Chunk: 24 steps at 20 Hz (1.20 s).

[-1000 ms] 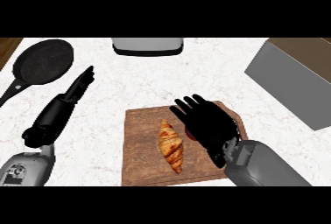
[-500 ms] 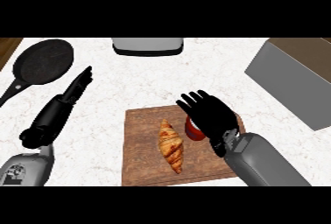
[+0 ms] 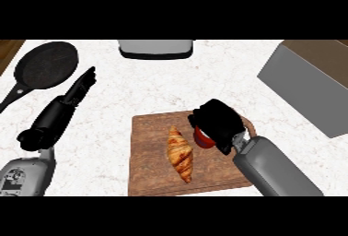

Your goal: Pick the can from the cutting board and place it in the cardboard box

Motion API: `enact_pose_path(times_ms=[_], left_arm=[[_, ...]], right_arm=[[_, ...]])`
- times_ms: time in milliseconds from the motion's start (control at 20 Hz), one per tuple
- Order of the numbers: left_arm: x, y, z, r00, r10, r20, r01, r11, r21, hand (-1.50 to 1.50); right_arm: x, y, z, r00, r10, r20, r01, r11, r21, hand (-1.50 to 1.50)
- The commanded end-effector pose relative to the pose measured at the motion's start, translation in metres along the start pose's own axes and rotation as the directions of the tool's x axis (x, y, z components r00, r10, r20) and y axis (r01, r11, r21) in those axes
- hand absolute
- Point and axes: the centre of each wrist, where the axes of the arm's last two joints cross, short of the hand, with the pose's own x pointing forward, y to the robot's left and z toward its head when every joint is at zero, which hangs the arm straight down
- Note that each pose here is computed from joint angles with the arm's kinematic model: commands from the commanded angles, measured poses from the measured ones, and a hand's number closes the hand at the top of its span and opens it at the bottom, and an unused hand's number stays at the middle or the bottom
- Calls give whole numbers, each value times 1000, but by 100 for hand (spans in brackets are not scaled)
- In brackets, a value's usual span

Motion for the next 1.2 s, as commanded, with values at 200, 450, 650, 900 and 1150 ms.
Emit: enact_pose_path(times_ms=[200,450,650,900,1150], left_arm=[[-6,-9,-4,1000,1,-3,-1,1000,-3,0],[-2,-13,-11,1000,13,13,-13,1000,4,0],[-7,-8,3,1000,2,3,-2,1000,-10,0],[-19,0,-9,1000,-6,-9,6,1000,6,0],[-6,3,-2,1000,-13,-10,13,1000,16,0]], right_arm=[[7,-5,-7,996,65,69,-56,991,-122,150],[-5,3,-45,950,-283,-133,261,951,-164,150],[-25,-30,-47,928,-337,-160,278,911,-305,150],[-36,-72,-39,967,-195,-162,110,899,-424,150],[-15,-110,-16,931,-297,-214,128,812,-569,150]])
